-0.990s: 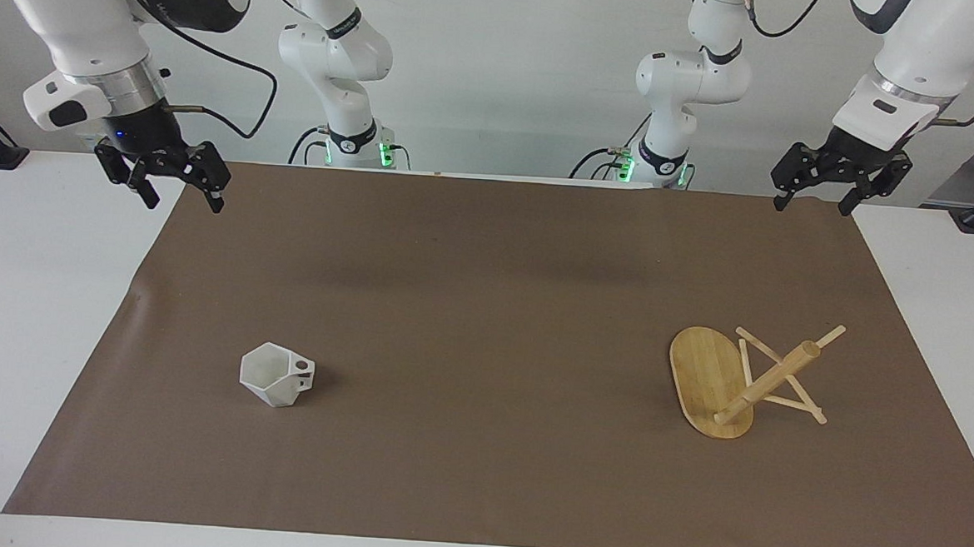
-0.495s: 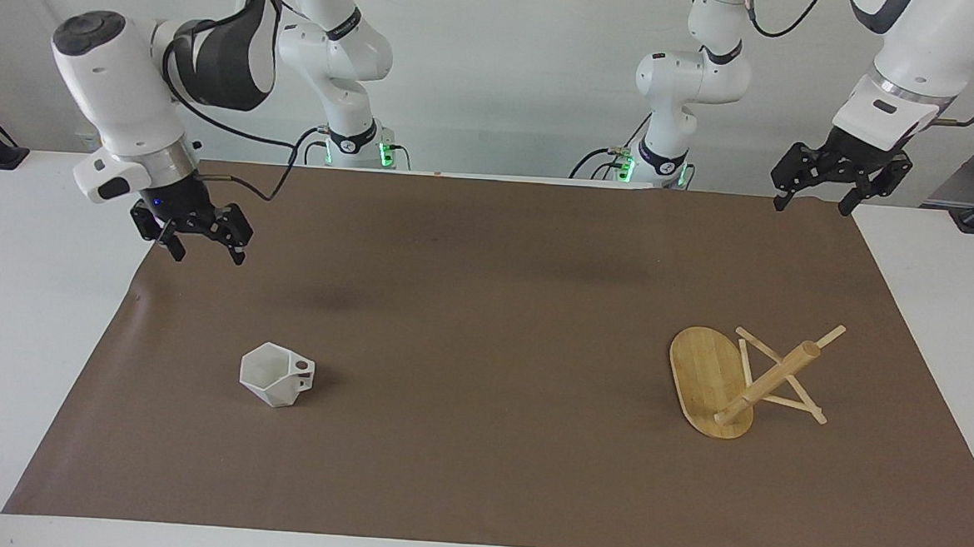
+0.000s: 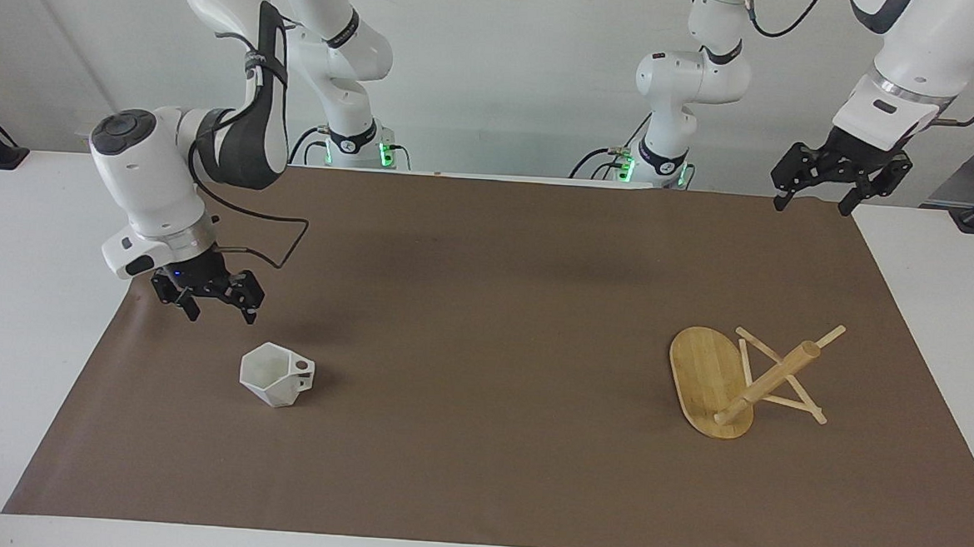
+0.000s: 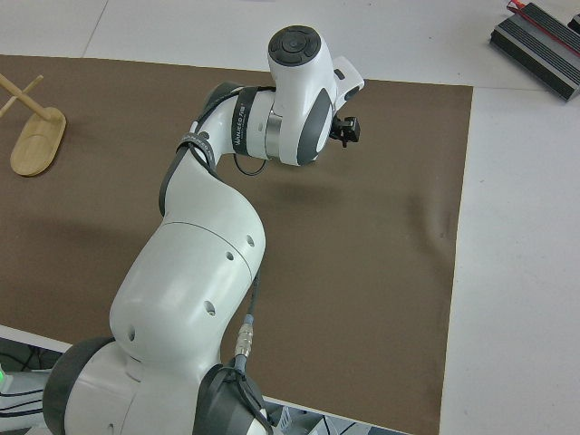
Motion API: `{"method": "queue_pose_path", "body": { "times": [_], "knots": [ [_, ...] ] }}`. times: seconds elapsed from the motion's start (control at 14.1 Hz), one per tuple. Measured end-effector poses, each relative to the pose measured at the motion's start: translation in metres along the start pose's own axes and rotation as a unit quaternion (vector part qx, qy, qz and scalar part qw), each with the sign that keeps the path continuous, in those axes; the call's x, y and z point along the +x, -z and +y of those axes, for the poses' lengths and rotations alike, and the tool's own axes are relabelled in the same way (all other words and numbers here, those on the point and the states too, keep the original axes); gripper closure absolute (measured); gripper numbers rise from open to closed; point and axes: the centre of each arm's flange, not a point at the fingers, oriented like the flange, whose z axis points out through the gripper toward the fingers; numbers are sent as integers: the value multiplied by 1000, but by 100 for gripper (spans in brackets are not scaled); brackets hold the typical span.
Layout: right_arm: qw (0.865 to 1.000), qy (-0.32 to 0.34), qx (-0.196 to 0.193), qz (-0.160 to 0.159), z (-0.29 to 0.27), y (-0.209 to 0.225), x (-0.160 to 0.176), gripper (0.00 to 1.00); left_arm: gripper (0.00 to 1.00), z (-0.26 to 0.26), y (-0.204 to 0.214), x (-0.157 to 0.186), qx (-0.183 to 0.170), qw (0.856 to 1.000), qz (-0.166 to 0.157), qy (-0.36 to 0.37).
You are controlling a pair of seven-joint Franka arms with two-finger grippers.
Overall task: Hang cup on rack
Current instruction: 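Reach the right gripper to the white cup and grasp it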
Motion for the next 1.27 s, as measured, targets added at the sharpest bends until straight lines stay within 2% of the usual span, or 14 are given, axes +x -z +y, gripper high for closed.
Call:
{"method": "queue_pose_path", "body": {
  "times": [0.28, 0.78, 1.27],
  "knots": [
    [1000, 13, 0, 24, -17, -29, 10, 0, 0, 0, 0, 0, 0, 1000, 0, 0],
    [999, 10, -4, 47, -12, -61, 17, 0, 0, 0, 0, 0, 0, 1000, 0, 0],
    [999, 9, -4, 39, -11, -82, 16, 0, 0, 0, 0, 0, 0, 1000, 0, 0]
  ]
}}
